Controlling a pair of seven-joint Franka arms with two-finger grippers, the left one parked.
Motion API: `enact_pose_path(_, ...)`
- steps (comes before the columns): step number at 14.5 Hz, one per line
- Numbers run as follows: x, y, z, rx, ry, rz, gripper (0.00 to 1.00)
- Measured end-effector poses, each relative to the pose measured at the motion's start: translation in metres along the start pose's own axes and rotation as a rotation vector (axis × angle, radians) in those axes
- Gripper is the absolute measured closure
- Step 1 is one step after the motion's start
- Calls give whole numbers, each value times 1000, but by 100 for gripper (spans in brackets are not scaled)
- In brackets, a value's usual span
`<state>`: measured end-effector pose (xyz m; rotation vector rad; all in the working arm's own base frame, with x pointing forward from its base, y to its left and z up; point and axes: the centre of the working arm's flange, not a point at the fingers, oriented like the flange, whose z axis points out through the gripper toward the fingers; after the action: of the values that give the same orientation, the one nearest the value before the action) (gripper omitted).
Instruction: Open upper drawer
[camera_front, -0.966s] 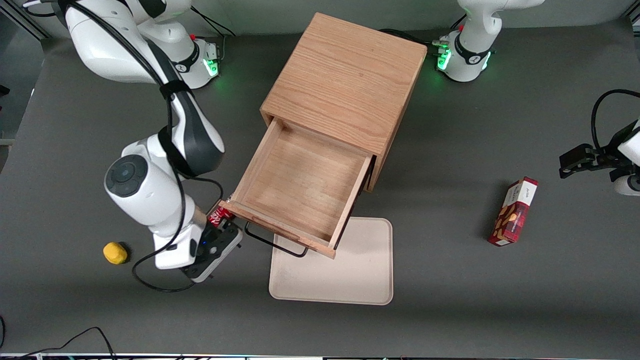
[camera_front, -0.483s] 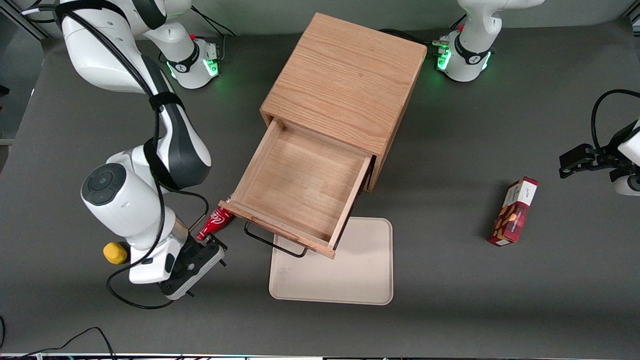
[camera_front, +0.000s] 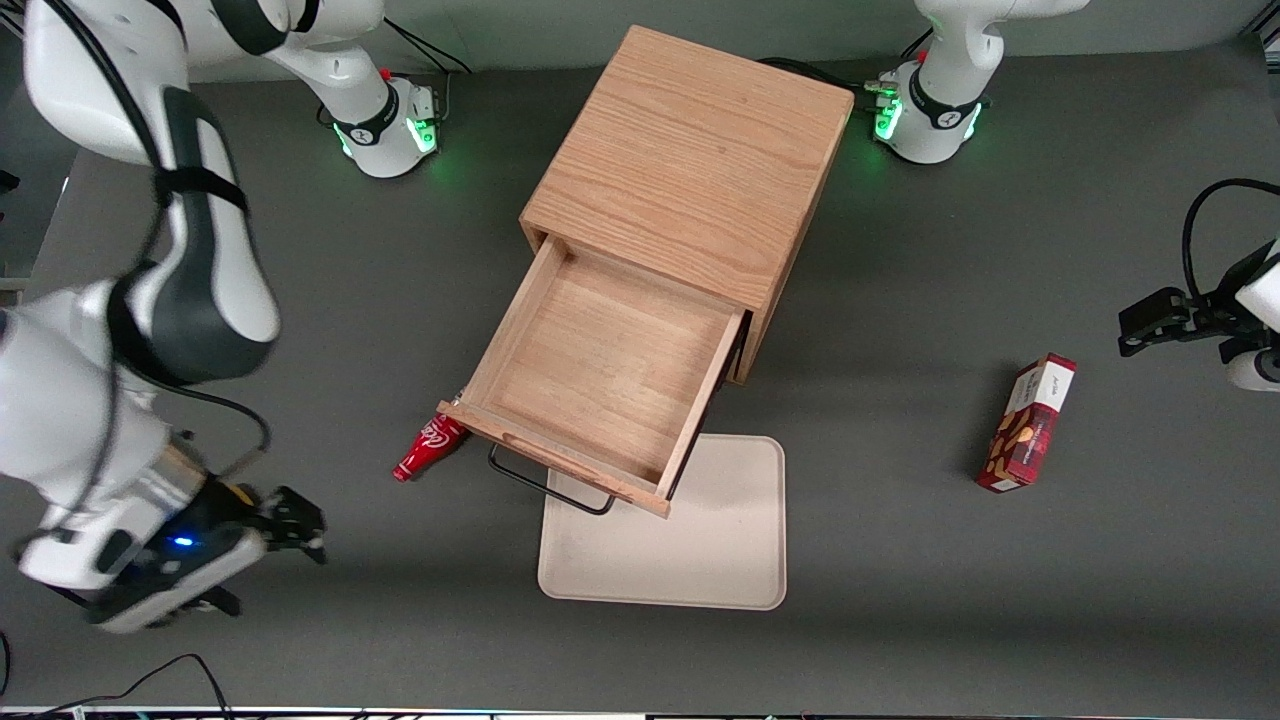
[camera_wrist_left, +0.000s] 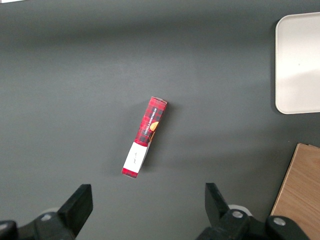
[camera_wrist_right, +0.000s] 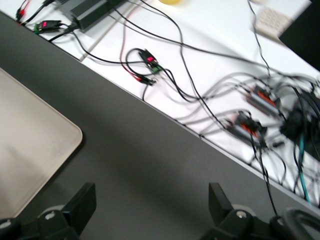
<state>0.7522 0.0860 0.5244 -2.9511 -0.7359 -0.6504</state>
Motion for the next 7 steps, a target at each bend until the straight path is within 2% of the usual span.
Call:
enact_pose_path(3, -23, 10, -75, 3, -57, 152, 0)
enact_pose_path(7, -89, 29, -158, -55, -111, 267, 0)
